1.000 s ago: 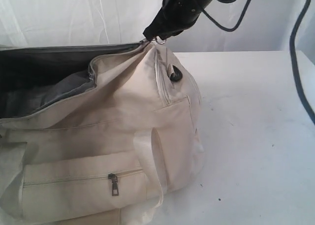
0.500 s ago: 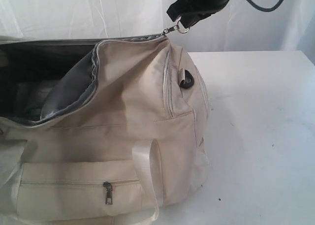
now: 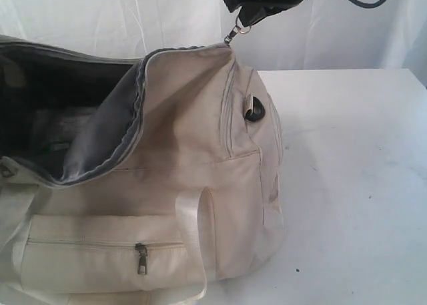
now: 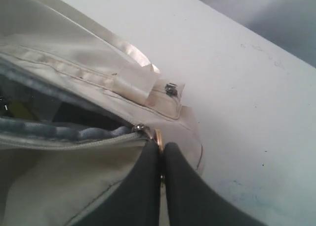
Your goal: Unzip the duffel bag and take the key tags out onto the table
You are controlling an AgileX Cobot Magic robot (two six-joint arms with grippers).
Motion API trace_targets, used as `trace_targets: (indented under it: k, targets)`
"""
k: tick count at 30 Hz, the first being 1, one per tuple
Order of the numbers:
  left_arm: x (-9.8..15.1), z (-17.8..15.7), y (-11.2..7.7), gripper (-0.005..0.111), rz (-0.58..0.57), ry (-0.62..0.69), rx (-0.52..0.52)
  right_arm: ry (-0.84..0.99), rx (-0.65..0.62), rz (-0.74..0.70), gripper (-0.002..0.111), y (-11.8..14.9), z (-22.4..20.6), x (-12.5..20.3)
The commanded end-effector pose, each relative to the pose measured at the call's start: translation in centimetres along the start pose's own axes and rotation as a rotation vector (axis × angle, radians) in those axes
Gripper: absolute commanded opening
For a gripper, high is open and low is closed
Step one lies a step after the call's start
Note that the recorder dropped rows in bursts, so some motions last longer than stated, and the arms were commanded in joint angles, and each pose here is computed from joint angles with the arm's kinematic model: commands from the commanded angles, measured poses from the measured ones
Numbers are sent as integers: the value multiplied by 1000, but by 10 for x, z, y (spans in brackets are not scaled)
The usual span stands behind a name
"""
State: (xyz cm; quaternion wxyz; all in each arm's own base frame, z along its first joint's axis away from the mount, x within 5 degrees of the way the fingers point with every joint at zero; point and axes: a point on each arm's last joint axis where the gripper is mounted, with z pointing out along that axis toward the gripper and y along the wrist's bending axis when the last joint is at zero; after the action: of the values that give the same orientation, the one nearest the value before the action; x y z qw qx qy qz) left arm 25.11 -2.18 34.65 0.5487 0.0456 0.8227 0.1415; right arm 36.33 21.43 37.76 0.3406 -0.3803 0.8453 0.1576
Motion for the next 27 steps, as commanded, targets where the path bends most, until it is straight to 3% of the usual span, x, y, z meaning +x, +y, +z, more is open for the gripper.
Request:
trace_targets:
  k: [1,4,7,14,19,23,27]
  targets:
    - [-13,-9,5,78,44,-87,6,-42,21,-8,0,-4,-12,-3]
    - [-15,-10,2,90,47,-111,34,-48,8,1,0,-2,-12,-4]
    - [-22,-11,-7,89,50,-190,126,-58,-11,14,0,-1,-12,-5]
    - [-43,-27,-35,83,56,-456,463,-58,-21,19,0,0,-12,-5]
    - [-37,-23,-53,82,68,-426,632,-58,-21,19,0,0,-12,-5]
    - [-27,-14,-80,82,96,-390,847,-55,-24,21,0,0,-11,-4]
    - [-16,-4,-112,82,180,-362,933,-25,-38,22,0,1,-3,-2]
